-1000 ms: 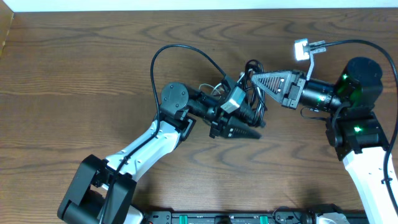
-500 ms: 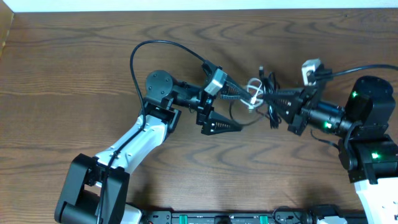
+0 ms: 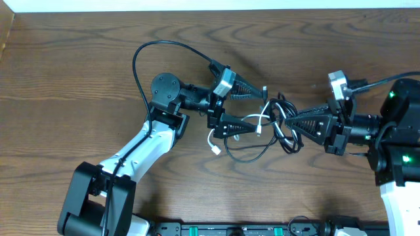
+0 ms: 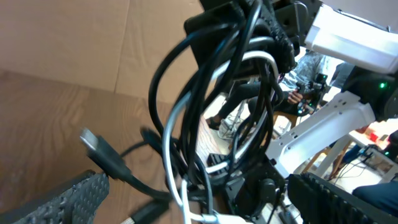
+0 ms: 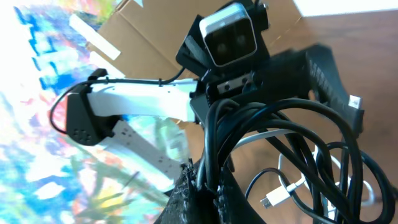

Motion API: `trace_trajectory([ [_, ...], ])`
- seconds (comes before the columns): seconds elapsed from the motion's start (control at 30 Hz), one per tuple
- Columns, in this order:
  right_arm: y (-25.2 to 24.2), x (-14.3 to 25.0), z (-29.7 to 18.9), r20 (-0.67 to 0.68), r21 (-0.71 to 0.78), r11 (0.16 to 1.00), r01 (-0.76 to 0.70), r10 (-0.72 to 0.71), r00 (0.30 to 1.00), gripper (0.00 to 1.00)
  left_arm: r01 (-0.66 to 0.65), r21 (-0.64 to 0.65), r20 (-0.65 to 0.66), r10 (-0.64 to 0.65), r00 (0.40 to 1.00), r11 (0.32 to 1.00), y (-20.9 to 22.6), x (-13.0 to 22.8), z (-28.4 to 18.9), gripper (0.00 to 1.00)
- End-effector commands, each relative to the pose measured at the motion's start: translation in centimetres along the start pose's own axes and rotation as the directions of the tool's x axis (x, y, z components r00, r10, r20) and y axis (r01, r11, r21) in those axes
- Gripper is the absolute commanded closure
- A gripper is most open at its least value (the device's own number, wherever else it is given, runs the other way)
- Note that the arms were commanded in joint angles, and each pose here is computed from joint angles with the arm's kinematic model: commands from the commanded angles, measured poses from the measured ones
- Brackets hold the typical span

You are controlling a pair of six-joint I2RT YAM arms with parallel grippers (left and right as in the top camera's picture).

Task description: Untangle cables

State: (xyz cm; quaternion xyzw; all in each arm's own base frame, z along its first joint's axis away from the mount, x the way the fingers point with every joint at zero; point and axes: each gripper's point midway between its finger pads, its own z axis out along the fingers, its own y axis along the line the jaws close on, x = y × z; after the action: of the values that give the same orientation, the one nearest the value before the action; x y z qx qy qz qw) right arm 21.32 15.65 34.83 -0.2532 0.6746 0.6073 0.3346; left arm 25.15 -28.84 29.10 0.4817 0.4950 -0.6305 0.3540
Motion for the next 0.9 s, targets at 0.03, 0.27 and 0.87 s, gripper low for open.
trace_trajectory([
  [0.03, 0.1, 0.1, 0.0, -0.02, -0.069, 0.995, -0.069, 0.068, 0.997, 0.99, -0.08, -0.015, 0.011, 0.08, 0.997, 0.997, 0.0, -0.8, -0.2, 0.02],
  [0.27, -2.3, 0.2, 0.2, -0.023, -0.044, 0.988, -0.151, 0.15, 0.988, 0.99, -0.118, -0.059, 0.018, 0.119, 0.993, 0.991, 0.8, -1.2, -1.6, 0.02],
  [0.87, -2.0, 1.0, 1.4, -0.077, -0.095, 0.968, -0.233, 0.226, 0.971, 0.99, -0.187, -0.083, 0.039, 0.191, 0.981, 0.979, 1.2, -1.4, -0.1, 0.02],
])
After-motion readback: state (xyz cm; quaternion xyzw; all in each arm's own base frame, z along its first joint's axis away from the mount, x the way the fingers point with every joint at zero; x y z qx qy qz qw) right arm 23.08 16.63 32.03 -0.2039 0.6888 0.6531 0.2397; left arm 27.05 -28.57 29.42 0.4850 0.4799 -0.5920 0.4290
